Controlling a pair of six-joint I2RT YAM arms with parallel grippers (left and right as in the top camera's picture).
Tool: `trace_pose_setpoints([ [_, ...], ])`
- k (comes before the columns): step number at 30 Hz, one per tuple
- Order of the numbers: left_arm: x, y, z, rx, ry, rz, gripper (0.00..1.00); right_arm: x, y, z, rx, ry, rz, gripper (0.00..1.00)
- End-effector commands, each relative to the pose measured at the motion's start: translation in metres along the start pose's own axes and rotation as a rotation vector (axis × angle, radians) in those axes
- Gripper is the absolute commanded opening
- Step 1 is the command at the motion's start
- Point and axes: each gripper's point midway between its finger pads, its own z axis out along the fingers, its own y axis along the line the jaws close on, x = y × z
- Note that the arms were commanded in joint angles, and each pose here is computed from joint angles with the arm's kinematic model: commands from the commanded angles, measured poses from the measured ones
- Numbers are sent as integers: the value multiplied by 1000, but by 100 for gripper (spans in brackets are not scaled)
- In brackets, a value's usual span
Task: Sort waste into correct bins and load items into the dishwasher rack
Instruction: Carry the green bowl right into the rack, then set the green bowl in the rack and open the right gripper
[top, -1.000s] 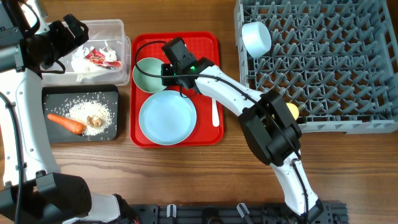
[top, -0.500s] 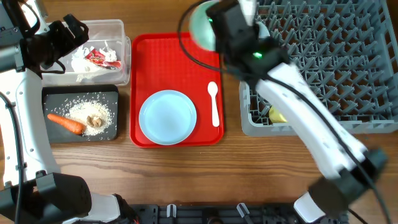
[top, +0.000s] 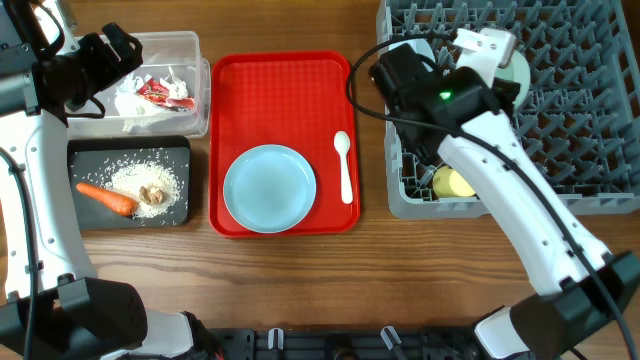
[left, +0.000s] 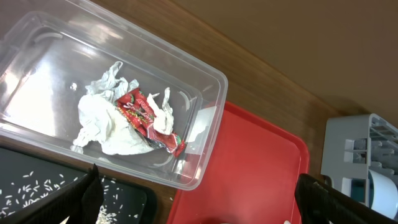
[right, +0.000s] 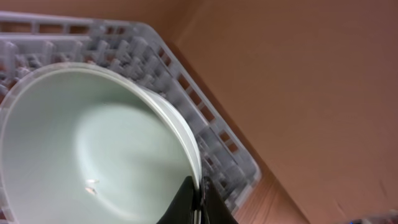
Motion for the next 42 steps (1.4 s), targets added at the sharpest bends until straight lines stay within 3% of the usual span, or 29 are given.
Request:
trace_pose_setpoints([
  [1, -3, 1, -1, -5, -10, 6, 100, 13, 43, 15, 31, -33, -311, 4],
  [4, -3, 1, -1, -5, -10, 6, 100, 17, 70, 23, 53, -54, -519, 4],
  [8, -3, 1, -1, -5, -10, 6, 100, 23, 83, 26, 83, -60, -649, 4],
  [11, -3, 1, -1, -5, -10, 7, 100, 37, 100, 29, -5, -17, -738, 4],
  [20, -3, 1, -1, -5, -10, 6, 100, 43, 117, 24, -89, -10, -754, 4],
  [32, -3, 1, -1, -5, -10, 6, 100, 32, 106, 25, 2, -46, -787, 4],
  [42, -3, 1, -1, -5, -10, 7, 100, 45, 120, 34, -57, -26, -771, 4],
])
